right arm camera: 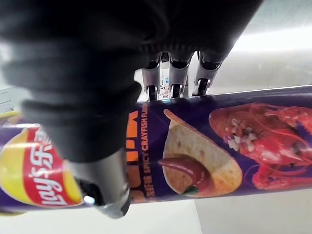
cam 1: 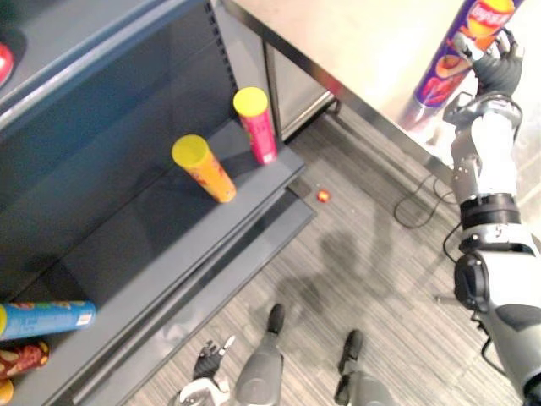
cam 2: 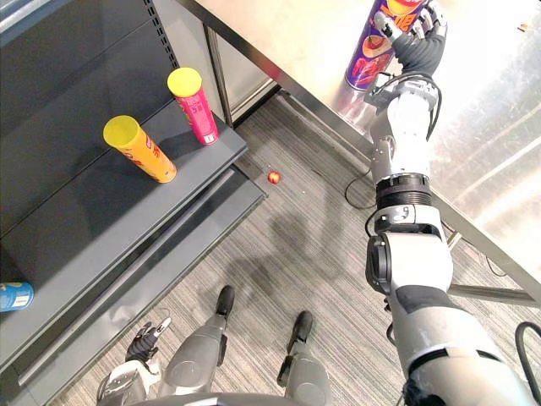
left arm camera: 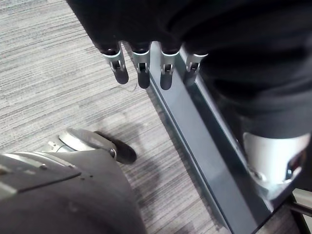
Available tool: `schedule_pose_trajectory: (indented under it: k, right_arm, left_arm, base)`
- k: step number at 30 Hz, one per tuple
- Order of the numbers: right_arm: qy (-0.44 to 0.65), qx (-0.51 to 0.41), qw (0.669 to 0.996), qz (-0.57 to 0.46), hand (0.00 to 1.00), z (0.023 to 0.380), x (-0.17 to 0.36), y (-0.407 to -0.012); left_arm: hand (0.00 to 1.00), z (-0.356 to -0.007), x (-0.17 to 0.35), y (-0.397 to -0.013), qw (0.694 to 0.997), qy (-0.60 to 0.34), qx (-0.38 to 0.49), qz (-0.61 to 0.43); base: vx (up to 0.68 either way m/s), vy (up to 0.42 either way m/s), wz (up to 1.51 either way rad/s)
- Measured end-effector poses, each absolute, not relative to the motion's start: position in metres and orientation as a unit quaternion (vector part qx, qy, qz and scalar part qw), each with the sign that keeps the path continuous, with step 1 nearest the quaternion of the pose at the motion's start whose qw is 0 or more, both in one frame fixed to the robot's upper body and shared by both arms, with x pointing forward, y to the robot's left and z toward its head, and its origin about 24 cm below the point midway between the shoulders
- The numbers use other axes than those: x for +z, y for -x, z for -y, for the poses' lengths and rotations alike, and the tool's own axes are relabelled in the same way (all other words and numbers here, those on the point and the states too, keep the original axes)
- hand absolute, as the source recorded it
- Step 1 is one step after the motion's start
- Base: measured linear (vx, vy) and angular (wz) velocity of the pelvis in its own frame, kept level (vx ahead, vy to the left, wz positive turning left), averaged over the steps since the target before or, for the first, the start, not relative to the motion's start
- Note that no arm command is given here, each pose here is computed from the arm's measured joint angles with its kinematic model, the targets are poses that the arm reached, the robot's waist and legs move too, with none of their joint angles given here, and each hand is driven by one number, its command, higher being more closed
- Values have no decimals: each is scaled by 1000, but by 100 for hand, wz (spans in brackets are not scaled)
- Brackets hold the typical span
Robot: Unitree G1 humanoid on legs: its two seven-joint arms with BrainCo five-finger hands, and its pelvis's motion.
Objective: Put the gum and the chips on the shelf.
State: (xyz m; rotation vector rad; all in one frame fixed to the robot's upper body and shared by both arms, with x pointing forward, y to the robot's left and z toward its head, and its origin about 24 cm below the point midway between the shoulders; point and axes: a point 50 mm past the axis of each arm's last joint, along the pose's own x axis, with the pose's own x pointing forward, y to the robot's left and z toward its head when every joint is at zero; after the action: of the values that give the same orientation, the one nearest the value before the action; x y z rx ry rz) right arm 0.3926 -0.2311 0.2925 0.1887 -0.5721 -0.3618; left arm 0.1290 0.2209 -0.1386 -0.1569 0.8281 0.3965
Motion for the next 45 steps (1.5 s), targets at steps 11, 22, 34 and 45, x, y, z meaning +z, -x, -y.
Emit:
schedule_pose_trajectory:
  k: [11, 22, 34, 45]
  right_arm:
    - [-85, -172, 942, 274, 100, 228, 292, -394]
    - [-60, -119, 918, 373, 100, 215, 304, -358]
    - [-81, -61, 929, 356, 100, 199, 216, -304]
    - [-81, -39, 955, 282, 100, 202, 148, -249]
  left_arm:
    - [0, -221, -139, -129, 893, 75, 192, -400]
    - [0, -223, -140, -125, 890, 68, 193, -408]
    - [0, -225, -151, -96, 867, 38, 189, -459]
    - [0, -229, -155, -77, 856, 21, 179, -484]
  base:
    - [-3, 1, -2]
    - [-28, -1, -13]
    - [-8, -3, -9]
    - [-26, -5, -17]
